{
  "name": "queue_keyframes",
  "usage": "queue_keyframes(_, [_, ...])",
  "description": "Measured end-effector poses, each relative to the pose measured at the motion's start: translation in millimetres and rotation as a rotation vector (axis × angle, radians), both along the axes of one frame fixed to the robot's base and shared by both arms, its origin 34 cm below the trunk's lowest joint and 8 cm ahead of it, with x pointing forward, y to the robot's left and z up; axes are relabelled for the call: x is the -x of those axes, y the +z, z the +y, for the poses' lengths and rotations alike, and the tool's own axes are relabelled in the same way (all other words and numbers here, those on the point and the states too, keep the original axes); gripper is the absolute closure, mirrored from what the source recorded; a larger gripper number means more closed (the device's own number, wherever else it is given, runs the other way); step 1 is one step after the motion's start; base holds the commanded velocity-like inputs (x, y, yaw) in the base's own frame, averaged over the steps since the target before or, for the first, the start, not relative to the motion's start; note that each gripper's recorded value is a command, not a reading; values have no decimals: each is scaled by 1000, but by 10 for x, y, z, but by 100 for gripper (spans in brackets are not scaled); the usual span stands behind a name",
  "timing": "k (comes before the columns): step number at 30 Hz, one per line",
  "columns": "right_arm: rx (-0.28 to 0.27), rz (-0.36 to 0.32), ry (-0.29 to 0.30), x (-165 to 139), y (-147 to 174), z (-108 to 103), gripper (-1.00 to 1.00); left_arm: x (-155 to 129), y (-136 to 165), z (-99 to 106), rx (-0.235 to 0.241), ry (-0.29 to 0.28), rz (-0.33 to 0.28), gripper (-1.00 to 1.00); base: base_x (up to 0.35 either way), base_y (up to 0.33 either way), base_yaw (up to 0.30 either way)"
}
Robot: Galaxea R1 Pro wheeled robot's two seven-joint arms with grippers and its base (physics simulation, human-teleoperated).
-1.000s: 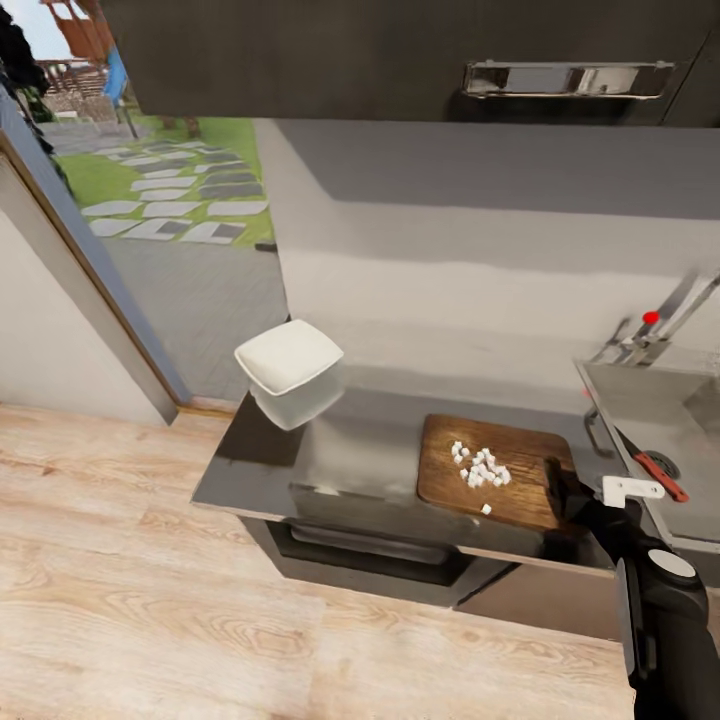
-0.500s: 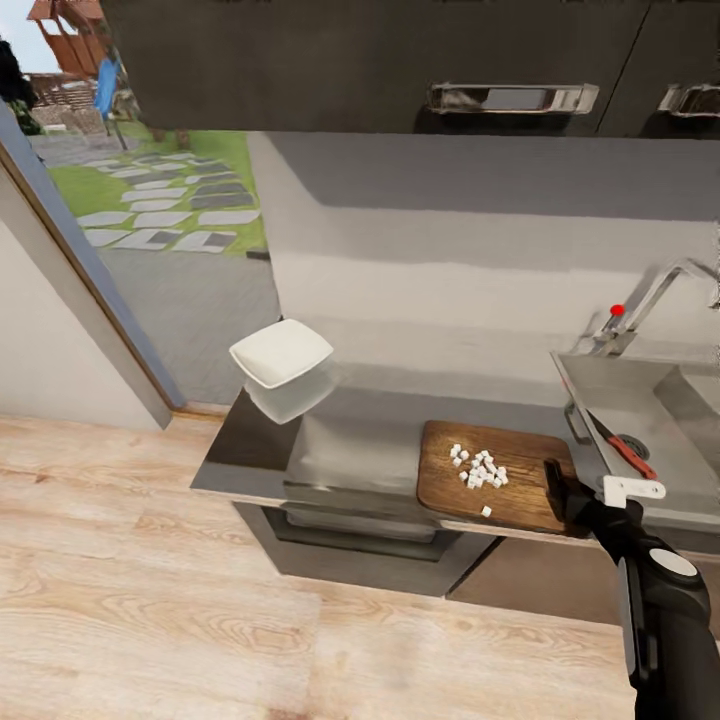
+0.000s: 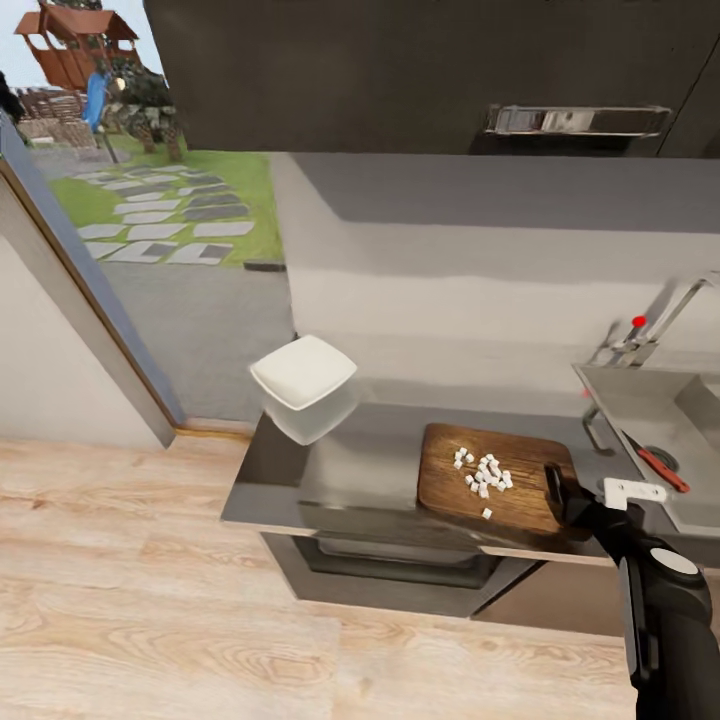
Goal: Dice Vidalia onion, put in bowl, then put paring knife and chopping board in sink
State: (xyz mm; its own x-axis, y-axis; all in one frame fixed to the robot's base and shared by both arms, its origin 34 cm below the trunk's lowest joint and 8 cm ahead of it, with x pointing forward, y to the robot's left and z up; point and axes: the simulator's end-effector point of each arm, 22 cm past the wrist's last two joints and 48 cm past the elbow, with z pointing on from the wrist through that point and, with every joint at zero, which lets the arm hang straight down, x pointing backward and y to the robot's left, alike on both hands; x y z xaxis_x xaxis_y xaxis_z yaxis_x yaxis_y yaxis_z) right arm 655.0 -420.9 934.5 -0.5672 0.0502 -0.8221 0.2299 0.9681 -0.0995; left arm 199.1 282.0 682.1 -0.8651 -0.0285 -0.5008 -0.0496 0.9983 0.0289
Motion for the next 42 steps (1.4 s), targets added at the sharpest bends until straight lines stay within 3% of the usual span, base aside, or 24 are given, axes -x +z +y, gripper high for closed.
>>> queue_keyframes(21, [2,-35,-4,-17,198,-17,100,-87,25,3,-1,1,-29,-100,103,283,-4])
queue_keyframes(42, [-5,-56,-12,-8,393,-28,100,-194,59,3,0,0,-63,-100,4,12,0])
